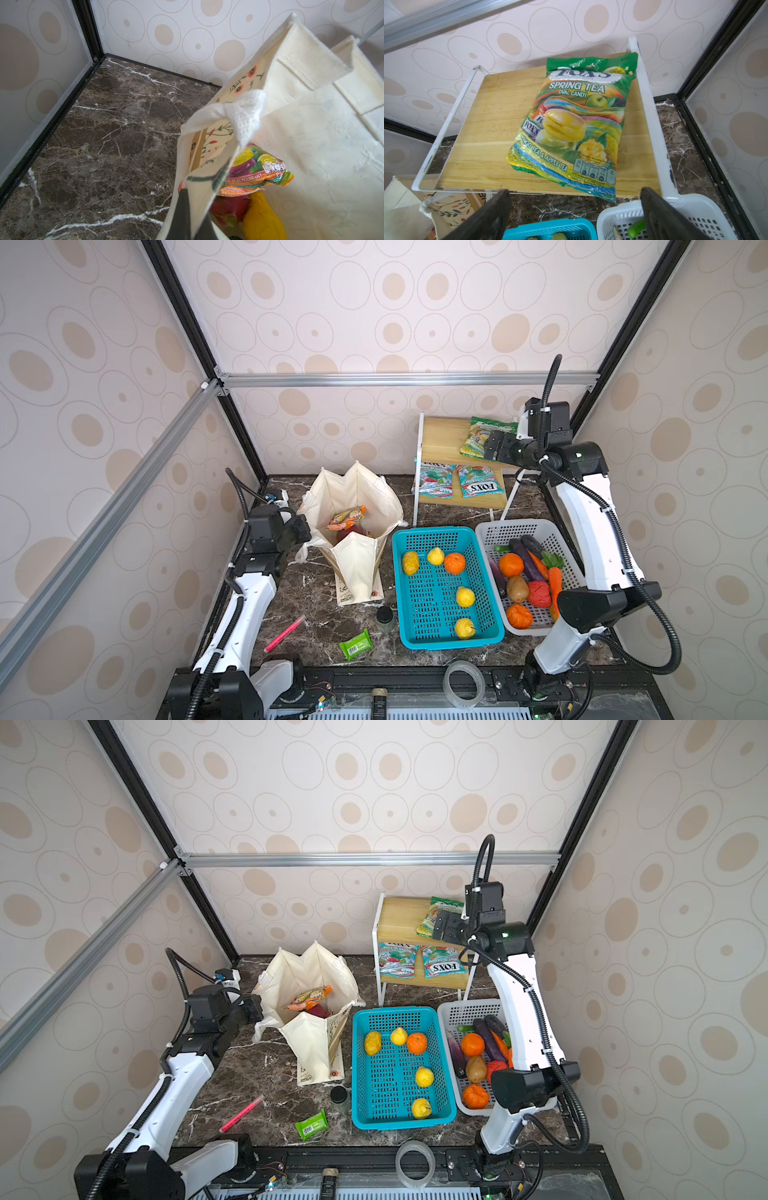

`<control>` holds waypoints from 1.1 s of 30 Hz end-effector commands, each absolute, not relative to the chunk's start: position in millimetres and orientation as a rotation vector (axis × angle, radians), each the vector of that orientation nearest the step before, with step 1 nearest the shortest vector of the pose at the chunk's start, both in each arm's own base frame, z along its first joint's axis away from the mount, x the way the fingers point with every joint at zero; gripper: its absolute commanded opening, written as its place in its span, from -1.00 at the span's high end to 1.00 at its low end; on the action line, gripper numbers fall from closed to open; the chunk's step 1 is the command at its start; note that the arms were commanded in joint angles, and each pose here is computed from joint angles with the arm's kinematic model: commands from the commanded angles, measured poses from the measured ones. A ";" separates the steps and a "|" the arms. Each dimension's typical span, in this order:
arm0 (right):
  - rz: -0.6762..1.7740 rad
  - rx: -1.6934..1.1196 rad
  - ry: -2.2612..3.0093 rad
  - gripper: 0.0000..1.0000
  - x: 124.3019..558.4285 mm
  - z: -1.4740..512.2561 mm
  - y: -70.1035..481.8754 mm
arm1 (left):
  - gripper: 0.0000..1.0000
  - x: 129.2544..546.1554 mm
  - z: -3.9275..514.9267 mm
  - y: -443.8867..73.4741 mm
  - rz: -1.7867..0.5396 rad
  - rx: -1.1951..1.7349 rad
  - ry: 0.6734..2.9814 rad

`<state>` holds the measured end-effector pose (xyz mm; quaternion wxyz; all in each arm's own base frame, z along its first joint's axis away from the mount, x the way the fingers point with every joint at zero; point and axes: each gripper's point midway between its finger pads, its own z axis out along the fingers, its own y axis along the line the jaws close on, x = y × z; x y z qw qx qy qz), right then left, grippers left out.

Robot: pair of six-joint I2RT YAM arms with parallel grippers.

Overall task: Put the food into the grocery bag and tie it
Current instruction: 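Lower the right gripper and grasp the green Fox's Spring Tea candy bag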

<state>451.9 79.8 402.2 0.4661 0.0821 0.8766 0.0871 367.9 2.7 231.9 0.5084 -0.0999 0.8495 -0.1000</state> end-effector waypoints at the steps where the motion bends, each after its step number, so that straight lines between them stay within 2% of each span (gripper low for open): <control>1: 0.204 0.230 2.170 -0.96 455.0 393.8 76.0 | 1.00 369.5 247.4 2.0 -0.252 -0.222 1.999; 3: 0.208 0.231 2.178 -0.93 457.9 389.2 74.8 | 1.00 369.4 247.0 1.5 -0.254 -0.221 2.000; 8: 0.290 0.212 2.193 -0.68 464.0 380.6 83.7 | 1.00 369.7 246.8 0.9 -0.258 -0.220 2.000; 16: 0.297 0.223 2.174 -0.55 465.9 380.9 83.2 | 1.00 369.8 247.1 1.0 -0.257 -0.219 1.999; 20: 0.342 0.201 2.153 -0.35 468.5 383.9 89.8 | 1.00 369.5 246.3 1.0 -0.258 -0.221 2.002; 24: 0.299 0.241 2.137 -0.30 471.4 383.6 79.1 | 1.00 369.1 247.4 1.3 -0.255 -0.219 1.999; 29: 0.412 0.290 2.132 -0.20 477.3 379.6 66.9 | 1.00 369.3 248.1 0.6 -0.259 -0.217 1.997; 33: 0.515 0.193 2.127 -0.15 479.9 380.3 83.9 | 1.00 369.4 247.2 0.3 -0.262 -0.216 1.999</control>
